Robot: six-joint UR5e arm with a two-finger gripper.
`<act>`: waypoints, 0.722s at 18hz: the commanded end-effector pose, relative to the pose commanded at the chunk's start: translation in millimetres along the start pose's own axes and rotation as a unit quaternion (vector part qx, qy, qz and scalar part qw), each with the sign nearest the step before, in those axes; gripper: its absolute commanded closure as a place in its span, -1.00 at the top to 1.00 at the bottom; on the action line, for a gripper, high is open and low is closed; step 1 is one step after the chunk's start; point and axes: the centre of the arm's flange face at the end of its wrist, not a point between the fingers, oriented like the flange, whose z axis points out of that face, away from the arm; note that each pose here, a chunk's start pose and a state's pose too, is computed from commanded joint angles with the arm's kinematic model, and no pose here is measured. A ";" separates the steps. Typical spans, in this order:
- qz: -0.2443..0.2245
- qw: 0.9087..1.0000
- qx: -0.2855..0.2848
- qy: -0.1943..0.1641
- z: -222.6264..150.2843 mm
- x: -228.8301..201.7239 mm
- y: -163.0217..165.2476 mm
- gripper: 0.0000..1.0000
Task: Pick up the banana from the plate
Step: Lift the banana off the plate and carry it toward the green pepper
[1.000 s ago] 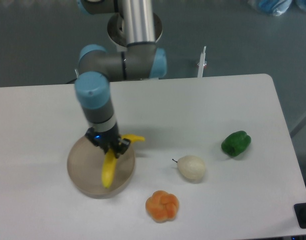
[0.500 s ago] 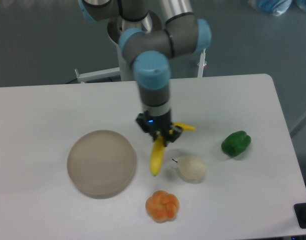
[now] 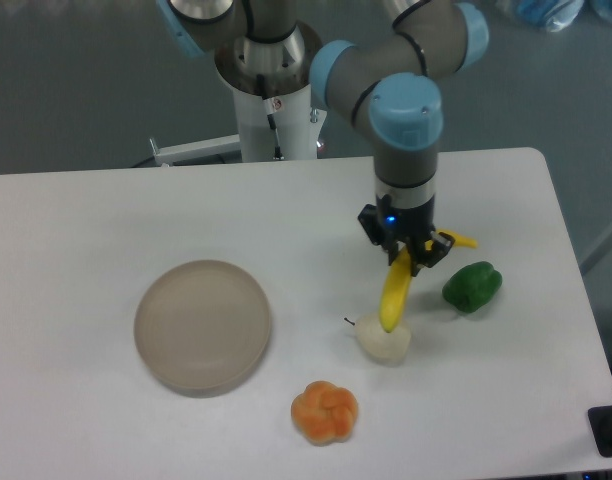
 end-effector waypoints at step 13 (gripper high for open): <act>-0.011 1.000 0.004 -0.007 -0.3 -14.2 12.2 -0.72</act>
